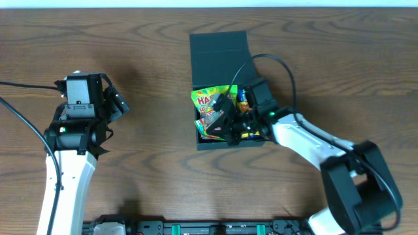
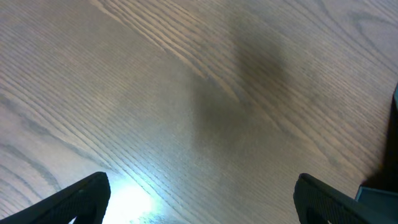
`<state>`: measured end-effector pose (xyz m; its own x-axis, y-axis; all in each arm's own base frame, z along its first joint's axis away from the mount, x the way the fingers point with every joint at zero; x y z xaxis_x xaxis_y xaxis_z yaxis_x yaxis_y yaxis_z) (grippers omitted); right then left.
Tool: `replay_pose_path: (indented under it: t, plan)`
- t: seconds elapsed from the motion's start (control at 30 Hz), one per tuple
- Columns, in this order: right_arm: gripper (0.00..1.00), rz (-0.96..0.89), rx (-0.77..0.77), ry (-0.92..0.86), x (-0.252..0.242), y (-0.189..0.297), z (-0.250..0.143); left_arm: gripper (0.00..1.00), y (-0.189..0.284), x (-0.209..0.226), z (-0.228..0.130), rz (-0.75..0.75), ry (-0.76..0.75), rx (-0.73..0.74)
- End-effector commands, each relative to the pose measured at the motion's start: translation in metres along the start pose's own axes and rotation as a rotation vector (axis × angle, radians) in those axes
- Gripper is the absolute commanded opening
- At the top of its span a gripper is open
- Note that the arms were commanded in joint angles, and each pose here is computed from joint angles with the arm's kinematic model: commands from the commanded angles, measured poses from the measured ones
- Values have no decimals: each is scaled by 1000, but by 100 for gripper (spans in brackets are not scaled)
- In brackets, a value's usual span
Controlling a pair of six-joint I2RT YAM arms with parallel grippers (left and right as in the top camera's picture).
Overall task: Pack container
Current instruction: 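Press the gummy bag and packets down into the box with the right gripper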
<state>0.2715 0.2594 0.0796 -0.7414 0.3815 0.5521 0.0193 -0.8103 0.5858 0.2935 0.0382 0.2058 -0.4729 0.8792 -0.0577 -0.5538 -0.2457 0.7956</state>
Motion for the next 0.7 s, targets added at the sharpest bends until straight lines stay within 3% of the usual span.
replay_pose_path:
  t: [0.0, 0.27, 0.5, 0.67]
  plan:
    - [1, -72, 59, -10, -19, -15, -17, 95, 4, 3, 5, 14, 3, -19]
    - [1, -31, 16, -16, -14, -4, -8, 95, 4, 3, 5, 14, 3, -19]
    - [1, -181, -100, 70, 9, 49, 30, 95, 4, 3, 5, 14, 3, -19]
    - [1, -212, -102, 104, 4, 50, 32, 95, 4, 3, 5, 14, 3, -19]
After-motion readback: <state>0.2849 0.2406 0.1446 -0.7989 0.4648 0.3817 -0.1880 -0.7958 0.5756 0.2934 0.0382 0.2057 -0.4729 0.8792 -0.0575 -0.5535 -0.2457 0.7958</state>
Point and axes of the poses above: each gripper's point midway between its finger pads, its own y axis back along the fingers, its own x axis along the line the jaws close on, z = x × y, the point moved 2 cm from there along y, back along the fingers, and after that the axes turned 5 degrees about -y, right-handed, at the moved point
